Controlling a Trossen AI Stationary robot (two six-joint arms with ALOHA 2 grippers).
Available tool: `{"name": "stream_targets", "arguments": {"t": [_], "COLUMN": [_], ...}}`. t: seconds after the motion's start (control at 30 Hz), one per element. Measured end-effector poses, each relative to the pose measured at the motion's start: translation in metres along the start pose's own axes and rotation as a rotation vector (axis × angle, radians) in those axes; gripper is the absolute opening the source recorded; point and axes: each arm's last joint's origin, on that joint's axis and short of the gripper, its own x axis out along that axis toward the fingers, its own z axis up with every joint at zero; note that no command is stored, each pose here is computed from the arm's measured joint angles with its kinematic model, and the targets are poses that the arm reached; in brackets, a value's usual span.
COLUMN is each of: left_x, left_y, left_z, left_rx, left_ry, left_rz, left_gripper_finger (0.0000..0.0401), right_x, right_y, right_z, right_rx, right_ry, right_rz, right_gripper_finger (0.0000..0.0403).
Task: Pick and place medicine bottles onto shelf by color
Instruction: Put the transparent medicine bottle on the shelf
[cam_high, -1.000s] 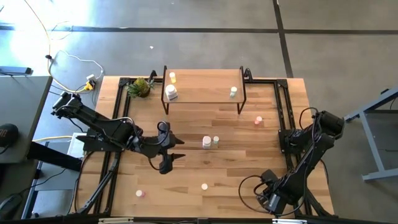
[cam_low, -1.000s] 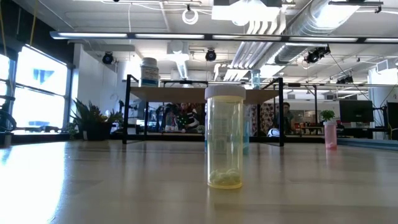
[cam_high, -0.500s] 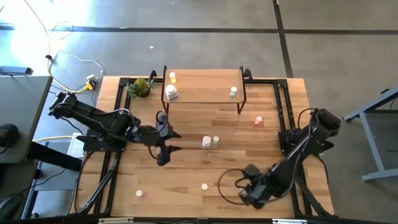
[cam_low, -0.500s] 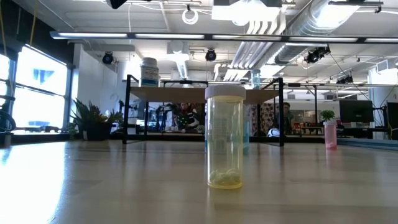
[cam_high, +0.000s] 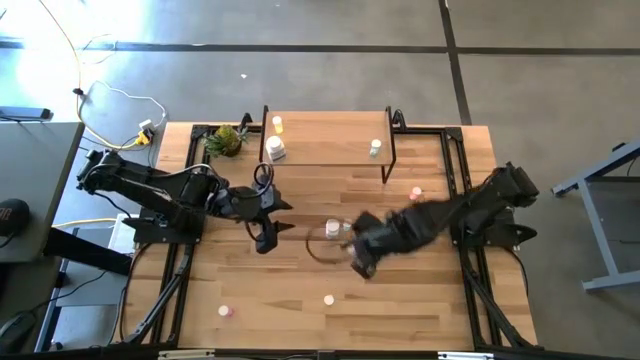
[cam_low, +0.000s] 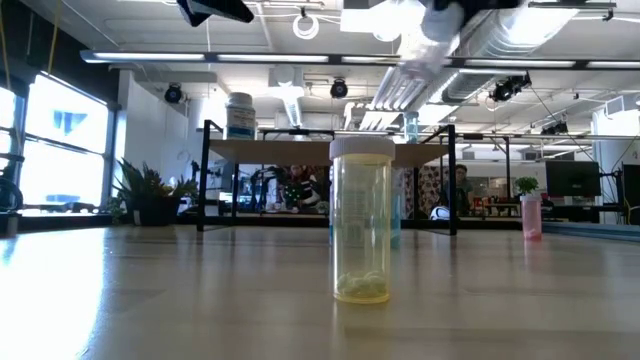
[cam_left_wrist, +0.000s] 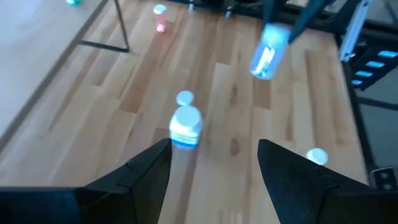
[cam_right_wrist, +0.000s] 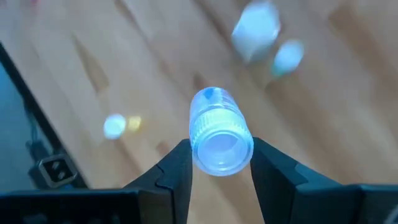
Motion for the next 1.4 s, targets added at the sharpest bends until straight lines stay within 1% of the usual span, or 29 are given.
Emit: {"name": "stream_targets", "arguments": {"t": [0.1,0.27,0.4,0.57,0.7,0.87,0.97,1.1,1.27,1.4], "left_x": [0.001,0.001,0.003,0.004,0.005,0.006,0.006,0.006,0.007,0.007], "left_y": [0.008,0.022,0.029,0.037,0.041,0.047,0.051,0.058,0.066,0.071], "left_z": [0.001,0.004,0.006,0.008,0.009,0.010,0.011,0.012,0.013,0.014], "left_rx": [0.001,-0.032,-0.044,-0.063,-0.075,-0.090,-0.101,-0.118,-0.137,-0.152], "left_ry": [0.011,0.005,0.005,0.003,0.002,0.000,-0.002,-0.004,-0.007,-0.008], "left_rz": [0.030,0.072,0.096,0.120,0.135,0.154,0.167,0.187,0.211,0.229], "left_gripper_finger": [0.0227,0.0227,0.0227,0.0227,0.0227,0.0227,0.0227,0.0227,0.0227,0.0227], "right_x": [-0.008,-0.025,-0.038,-0.054,-0.064,-0.071,-0.072,-0.067,-0.047,-0.034], "right_y": [-0.016,-0.048,-0.079,-0.121,-0.159,-0.208,-0.236,-0.268,-0.295,-0.303], "right_z": [0.028,0.071,0.101,0.128,0.144,0.156,0.161,0.167,0.174,0.175], "right_rx": [-0.042,-0.095,-0.123,-0.136,-0.136,-0.125,-0.113,-0.098,-0.088,-0.111], "right_ry": [-0.037,-0.097,-0.136,-0.171,-0.186,-0.172,-0.154,-0.118,-0.025,0.048], "right_rz": [-0.014,-0.045,-0.062,-0.116,-0.181,-0.257,-0.263,-0.235,-0.214,-0.208], "right_gripper_finger": [0.0124,0.0124,0.0124,0.0124,0.0124,0.0124,0.0124,0.0124,0.0124,0.0124]}}
